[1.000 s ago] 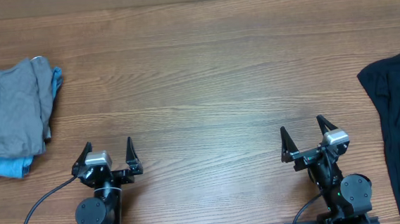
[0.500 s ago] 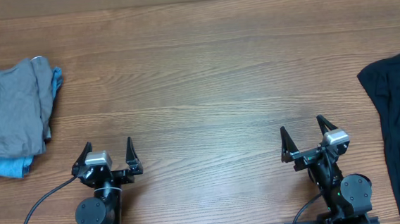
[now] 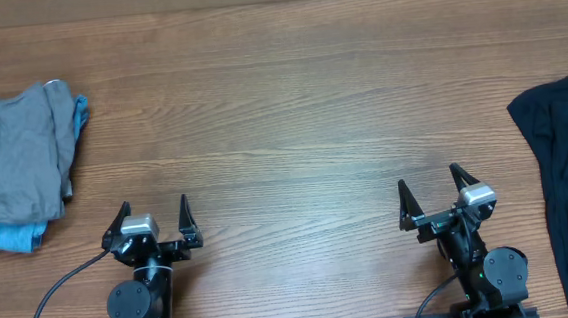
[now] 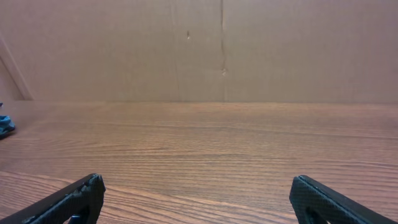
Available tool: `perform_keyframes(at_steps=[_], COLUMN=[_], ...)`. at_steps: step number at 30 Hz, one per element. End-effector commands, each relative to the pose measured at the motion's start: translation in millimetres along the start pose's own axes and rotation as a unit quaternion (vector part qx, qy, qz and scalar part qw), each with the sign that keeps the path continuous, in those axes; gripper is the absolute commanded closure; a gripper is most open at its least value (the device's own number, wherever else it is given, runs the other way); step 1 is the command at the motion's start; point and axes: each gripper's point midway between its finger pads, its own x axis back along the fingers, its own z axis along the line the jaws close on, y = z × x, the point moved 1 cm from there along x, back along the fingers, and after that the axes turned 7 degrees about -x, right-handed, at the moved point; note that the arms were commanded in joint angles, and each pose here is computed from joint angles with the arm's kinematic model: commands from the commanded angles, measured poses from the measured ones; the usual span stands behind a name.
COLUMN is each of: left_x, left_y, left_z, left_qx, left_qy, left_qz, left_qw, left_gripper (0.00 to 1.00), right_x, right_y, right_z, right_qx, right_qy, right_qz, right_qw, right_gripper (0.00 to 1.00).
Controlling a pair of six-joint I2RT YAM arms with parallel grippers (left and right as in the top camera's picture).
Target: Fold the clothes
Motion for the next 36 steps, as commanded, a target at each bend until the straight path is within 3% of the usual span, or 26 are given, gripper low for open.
perform_keyframes(at_steps=[1,7,11,16,19,24,26,29,32,36], left_x=[0,0,0,0,0,0,0,0,0,0], left_y=[-2,-2,-2,-2,-2,-2,-2,-2,-2,-2], left_z=[-1,-1,-1,-1,-1,-1,-1,-1,-1,-1], left_qx=[-0.011,-0.011,-0.011,-0.011,-0.011,-0.011,-0.011,-0.011,-0.011,-0.011], left_qy=[-0.003,-0.003,-0.003,-0.003,-0.003,-0.003,-0.003,-0.003,-0.003,-0.003], left_qz=[-0.001,0.0,0.0,0.0,0.0,0.0,0.0,0.0,-0.001,0.0], left_qw=[1.0,1.0,1.0,1.0,1.0,1.0,1.0,1.0,1.0,1.0], left_gripper=[0.0,0.0,0.0,0.0,0.0,0.0,0.0,0.0,0.0,0.0], right_x=[0,0,4,7,10,28,31,15,-18,-76], right_y=[-2,-2,-2,19,33,136,176,230,238,223], right_z=[-1,2,37,46,36,27,11,11,8,-21], right_qx=[0.0,-0.003,-0.002,-0.014,-0.02,-0.037,-0.065,-0.063,-0.055,-0.043], right_qy=[-0.002,0.008,0.114,0.138,0.092,-0.003,-0.087,-0.139,-0.173,-0.242], right_qz=[-0.002,0.0,0.006,-0.031,-0.023,-0.06,-0.044,0.032,0.136,0.215], right_qw=[1.0,1.0,0.993,0.99,0.995,0.998,0.993,0.988,0.974,0.945], right_gripper=[0.0,0.0,0.0,0.0,0.0,0.0,0.0,0.0,0.0,0.0])
